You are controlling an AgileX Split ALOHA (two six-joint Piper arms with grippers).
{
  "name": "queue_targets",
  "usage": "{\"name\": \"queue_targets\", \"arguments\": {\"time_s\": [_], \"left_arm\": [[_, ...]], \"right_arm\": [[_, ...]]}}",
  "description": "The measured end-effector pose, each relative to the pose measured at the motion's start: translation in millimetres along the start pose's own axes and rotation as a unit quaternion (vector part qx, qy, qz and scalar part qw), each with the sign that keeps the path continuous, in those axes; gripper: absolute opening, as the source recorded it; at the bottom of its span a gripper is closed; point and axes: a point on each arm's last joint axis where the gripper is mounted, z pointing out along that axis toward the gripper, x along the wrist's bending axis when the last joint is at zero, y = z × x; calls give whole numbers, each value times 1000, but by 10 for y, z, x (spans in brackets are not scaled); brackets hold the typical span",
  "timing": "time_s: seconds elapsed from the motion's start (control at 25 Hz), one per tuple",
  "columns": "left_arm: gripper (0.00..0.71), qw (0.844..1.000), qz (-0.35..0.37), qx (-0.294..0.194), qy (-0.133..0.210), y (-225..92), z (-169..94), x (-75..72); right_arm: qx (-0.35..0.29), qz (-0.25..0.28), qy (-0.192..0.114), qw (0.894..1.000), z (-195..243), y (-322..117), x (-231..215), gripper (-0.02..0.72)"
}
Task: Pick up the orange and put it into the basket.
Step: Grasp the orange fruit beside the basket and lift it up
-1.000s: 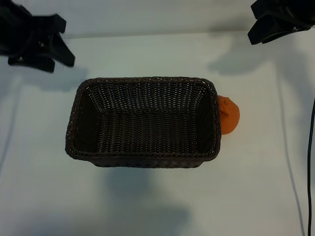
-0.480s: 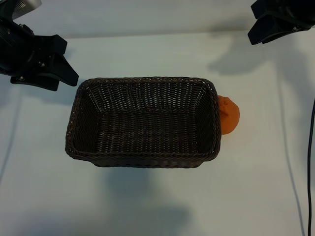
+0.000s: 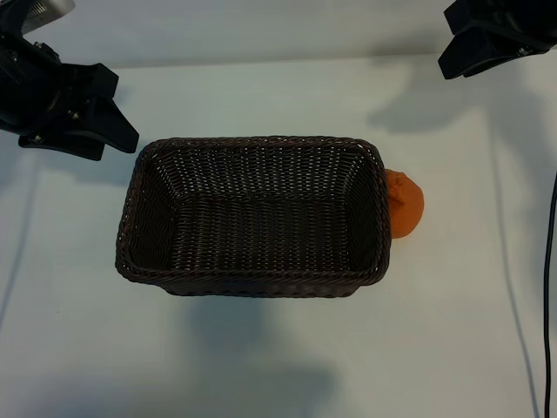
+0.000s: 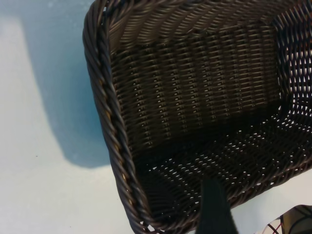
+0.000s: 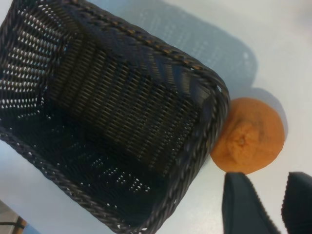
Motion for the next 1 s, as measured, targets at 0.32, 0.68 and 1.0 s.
{"name": "queue_targets", "arguments": {"time_s": [0.32, 0.68, 1.0], "left_arm": [[502, 1000, 0, 0, 0, 0, 0, 0], [502, 1000, 2, 0, 0, 0, 0, 0], [502, 1000, 11, 0, 0, 0, 0, 0]], "right_arm": [[0, -8, 0, 1000, 0, 0, 0, 352], [9, -20, -26, 999, -1, -15, -48, 543], [12, -24, -38, 999, -2, -21, -70, 552]]}}
